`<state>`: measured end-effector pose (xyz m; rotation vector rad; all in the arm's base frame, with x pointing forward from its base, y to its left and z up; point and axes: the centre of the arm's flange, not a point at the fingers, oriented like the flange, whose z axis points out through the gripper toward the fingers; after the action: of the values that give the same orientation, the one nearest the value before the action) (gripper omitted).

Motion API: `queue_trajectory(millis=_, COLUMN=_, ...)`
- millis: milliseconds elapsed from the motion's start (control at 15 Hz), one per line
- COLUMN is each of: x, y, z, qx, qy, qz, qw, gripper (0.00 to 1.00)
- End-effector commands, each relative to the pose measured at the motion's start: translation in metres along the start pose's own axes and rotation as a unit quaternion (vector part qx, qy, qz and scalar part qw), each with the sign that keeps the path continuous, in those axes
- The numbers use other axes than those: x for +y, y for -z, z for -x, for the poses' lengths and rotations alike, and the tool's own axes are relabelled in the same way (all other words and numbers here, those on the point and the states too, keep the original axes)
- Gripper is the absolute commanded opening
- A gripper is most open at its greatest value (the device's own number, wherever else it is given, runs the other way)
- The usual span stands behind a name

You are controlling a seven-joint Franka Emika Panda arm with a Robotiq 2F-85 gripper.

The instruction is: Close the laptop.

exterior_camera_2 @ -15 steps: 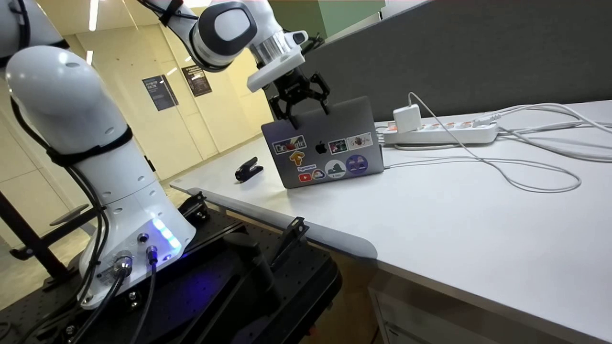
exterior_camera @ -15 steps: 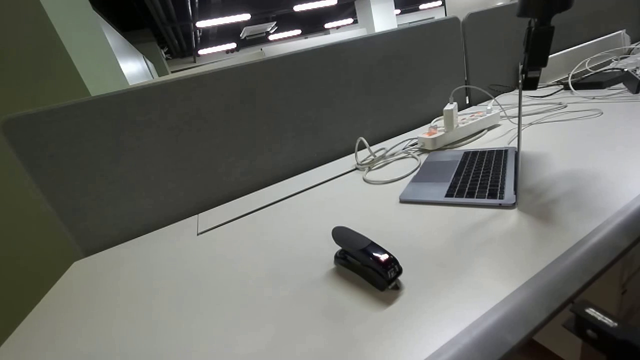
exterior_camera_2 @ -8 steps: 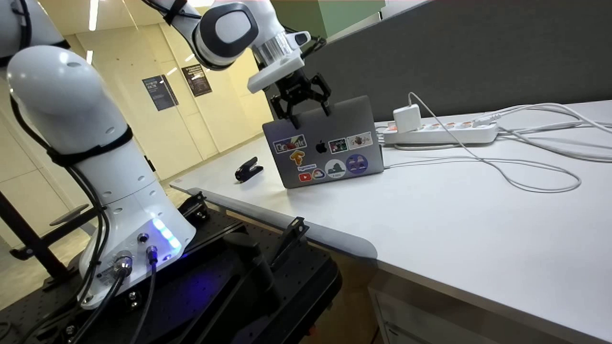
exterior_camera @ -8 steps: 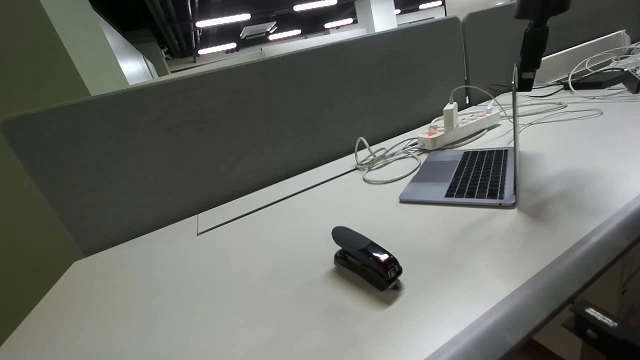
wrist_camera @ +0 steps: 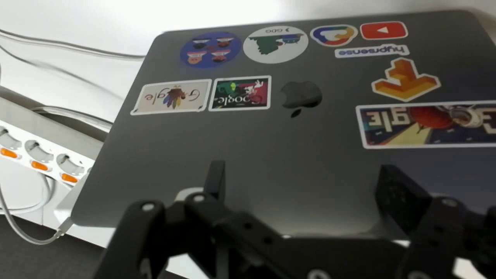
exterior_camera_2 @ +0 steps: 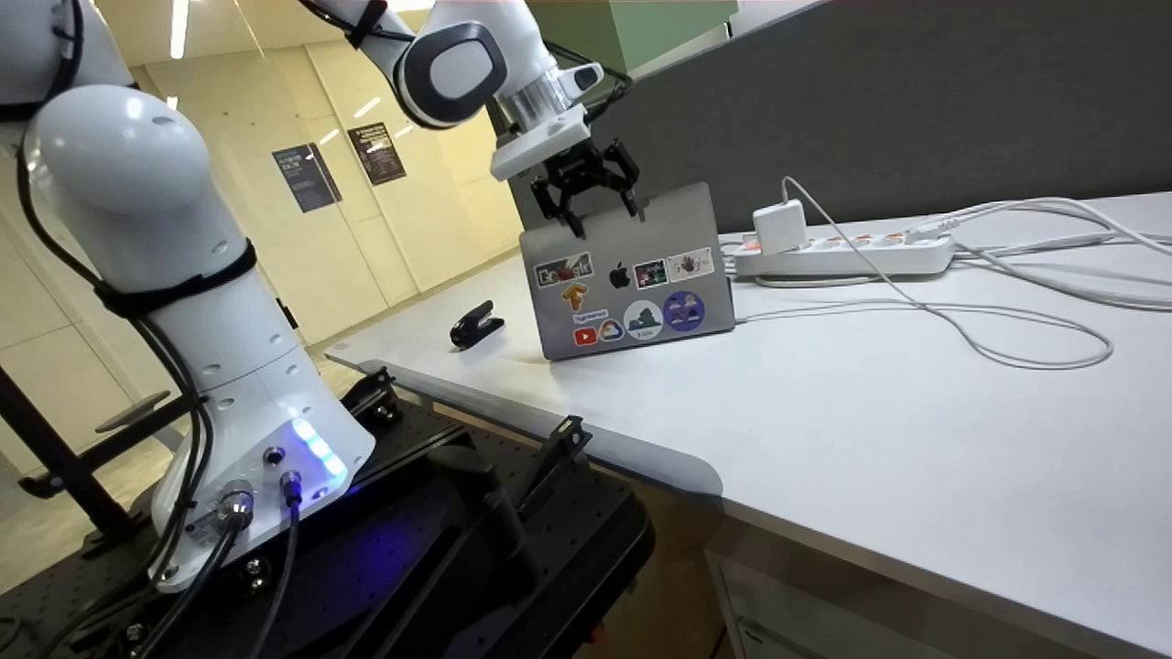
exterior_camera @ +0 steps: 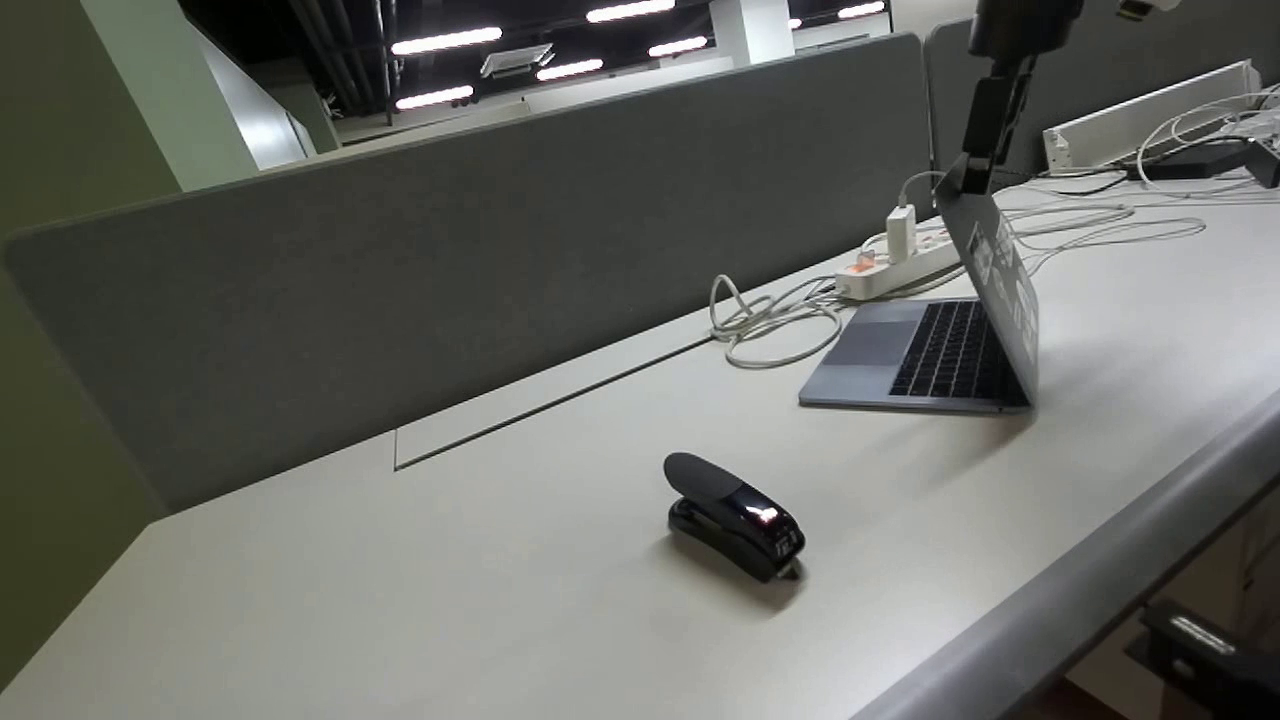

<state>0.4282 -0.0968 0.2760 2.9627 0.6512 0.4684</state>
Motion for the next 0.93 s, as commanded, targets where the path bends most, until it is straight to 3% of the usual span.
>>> queue_trajectory(millis=0, x=0.013, y=-0.028, z=-0.033, qx=0.008, qy=0.007, qz=0.006, qw=0.9999, gripper=1.00)
queue_trajectory(millis=467, x=0.024, y=-0.079, z=-0.070, qx=-0.023, qy=0.052, qz=-0.025, qw=0.9981, gripper=1.00)
queue_trajectory(millis=867, x=0.019, y=-0.105, z=-0.097, qx=-0.024, qy=0.112, qz=-0.089, qw=0.9894, gripper=1.00)
